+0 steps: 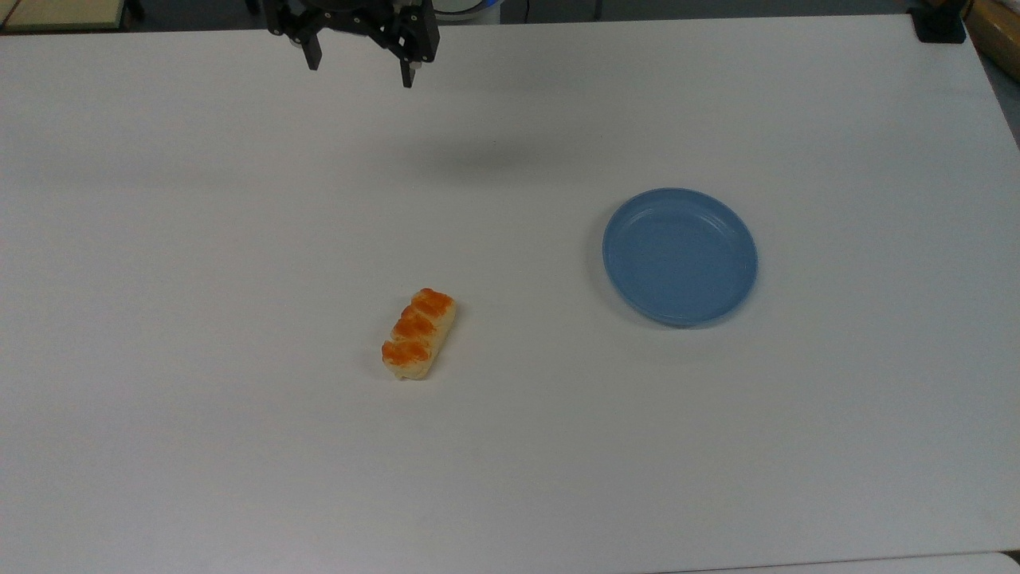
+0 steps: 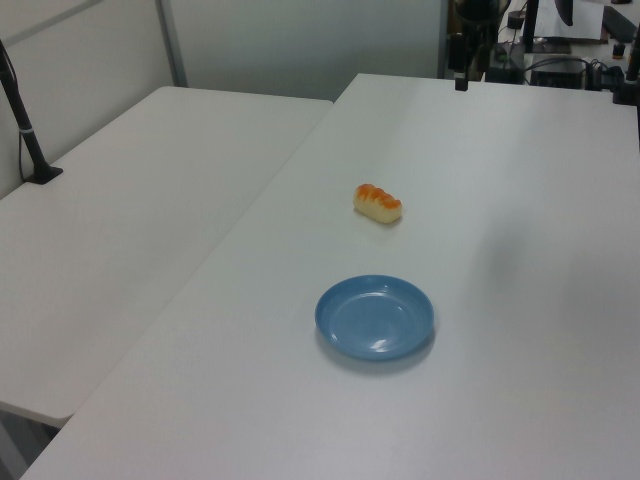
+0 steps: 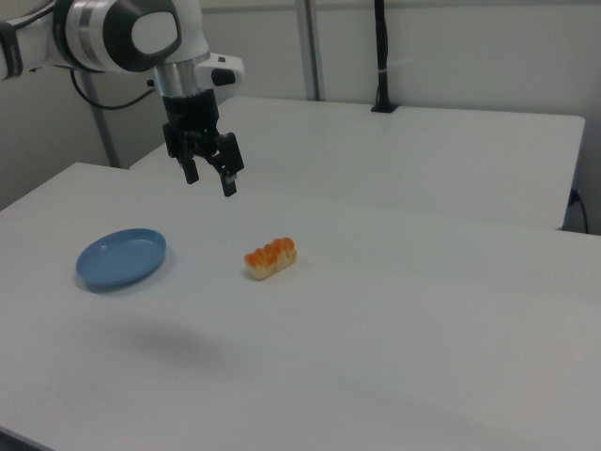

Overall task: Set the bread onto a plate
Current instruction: 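Move the open gripper over the glazed bread roll and descend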

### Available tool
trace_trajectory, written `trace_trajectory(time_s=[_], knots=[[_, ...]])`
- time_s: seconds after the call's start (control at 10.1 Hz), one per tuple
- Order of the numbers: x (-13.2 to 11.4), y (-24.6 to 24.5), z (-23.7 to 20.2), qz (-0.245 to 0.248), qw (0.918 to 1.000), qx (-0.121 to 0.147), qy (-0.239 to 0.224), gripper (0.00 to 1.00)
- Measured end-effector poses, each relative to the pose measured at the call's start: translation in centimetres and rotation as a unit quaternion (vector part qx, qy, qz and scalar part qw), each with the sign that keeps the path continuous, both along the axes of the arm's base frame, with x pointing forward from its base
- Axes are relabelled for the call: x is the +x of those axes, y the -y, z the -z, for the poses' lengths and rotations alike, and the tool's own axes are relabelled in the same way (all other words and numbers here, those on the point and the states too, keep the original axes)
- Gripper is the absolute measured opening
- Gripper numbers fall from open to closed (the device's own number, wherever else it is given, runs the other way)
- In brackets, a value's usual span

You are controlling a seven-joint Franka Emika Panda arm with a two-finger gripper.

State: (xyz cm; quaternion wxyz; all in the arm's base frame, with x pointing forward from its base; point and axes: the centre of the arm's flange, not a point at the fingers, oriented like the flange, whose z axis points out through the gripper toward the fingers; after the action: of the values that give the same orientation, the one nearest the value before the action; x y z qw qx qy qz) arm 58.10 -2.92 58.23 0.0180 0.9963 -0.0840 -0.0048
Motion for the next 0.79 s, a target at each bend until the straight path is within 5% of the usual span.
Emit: trace_trajectory(time_s=[0.49, 0.79], knots=[[5.8, 1.1, 8.5, 0.01, 0.9995, -0.008, 0.03, 1.0], [9.9, 1.3, 16.7, 0.078, 0.9947, -0.011, 0.065, 1.0]])
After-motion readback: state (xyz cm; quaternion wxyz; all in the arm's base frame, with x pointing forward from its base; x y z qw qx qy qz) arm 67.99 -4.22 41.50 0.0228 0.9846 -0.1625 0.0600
